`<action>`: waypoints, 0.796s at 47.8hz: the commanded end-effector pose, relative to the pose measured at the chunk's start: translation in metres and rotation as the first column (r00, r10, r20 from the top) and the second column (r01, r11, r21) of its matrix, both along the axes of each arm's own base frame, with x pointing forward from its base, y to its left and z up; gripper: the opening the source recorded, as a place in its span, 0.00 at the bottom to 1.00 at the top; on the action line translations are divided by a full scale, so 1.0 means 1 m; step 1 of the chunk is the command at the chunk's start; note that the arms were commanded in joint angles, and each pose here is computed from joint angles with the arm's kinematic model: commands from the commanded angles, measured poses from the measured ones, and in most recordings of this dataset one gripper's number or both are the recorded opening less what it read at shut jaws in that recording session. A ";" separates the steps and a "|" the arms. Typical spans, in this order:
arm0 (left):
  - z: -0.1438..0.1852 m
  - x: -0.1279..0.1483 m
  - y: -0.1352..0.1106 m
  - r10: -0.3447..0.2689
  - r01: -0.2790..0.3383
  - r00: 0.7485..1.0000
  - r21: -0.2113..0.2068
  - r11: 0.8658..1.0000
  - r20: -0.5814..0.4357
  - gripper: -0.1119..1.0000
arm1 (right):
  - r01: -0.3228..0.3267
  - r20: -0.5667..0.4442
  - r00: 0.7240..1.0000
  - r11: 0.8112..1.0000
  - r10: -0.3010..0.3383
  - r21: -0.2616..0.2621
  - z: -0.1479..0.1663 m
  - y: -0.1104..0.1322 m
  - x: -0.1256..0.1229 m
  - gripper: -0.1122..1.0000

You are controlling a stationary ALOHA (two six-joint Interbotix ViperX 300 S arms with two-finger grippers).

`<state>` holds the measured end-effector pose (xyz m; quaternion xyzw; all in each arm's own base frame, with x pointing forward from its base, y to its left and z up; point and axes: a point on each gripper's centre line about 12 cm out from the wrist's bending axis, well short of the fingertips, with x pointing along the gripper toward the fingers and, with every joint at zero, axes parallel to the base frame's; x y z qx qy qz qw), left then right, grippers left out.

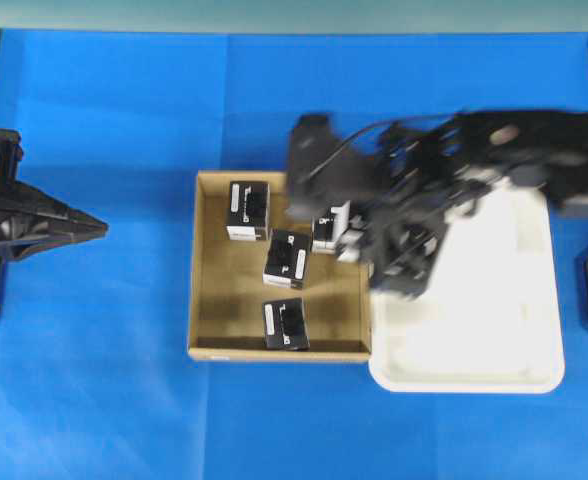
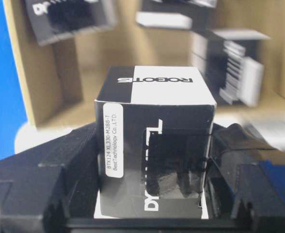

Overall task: Pick a box that is randomly placed inside the cardboard box.
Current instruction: 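Lift the held box and carry it right over the white tray, then lower the box into the white tray and open the right gripper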

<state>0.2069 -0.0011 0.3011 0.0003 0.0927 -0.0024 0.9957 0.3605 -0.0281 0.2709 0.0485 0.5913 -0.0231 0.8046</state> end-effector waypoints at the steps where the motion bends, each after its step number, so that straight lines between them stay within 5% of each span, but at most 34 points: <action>1: 0.012 0.002 0.000 0.000 0.000 0.999 0.001 1.000 0.032 0.04 | 0.028 -0.006 1.000 0.999 -0.028 -0.017 0.011 -0.014 -0.023 0.64; 18: 0.012 0.002 0.000 0.000 0.000 0.999 0.000 1.000 0.032 0.04 | 0.045 -0.080 0.995 0.996 -0.051 -0.076 -0.010 -0.055 -0.101 0.64; 38: 0.012 0.002 0.000 -0.001 0.001 0.999 0.000 1.000 0.032 0.04 | -0.051 -0.134 0.990 0.993 0.037 -0.105 -0.056 -0.063 -0.134 0.64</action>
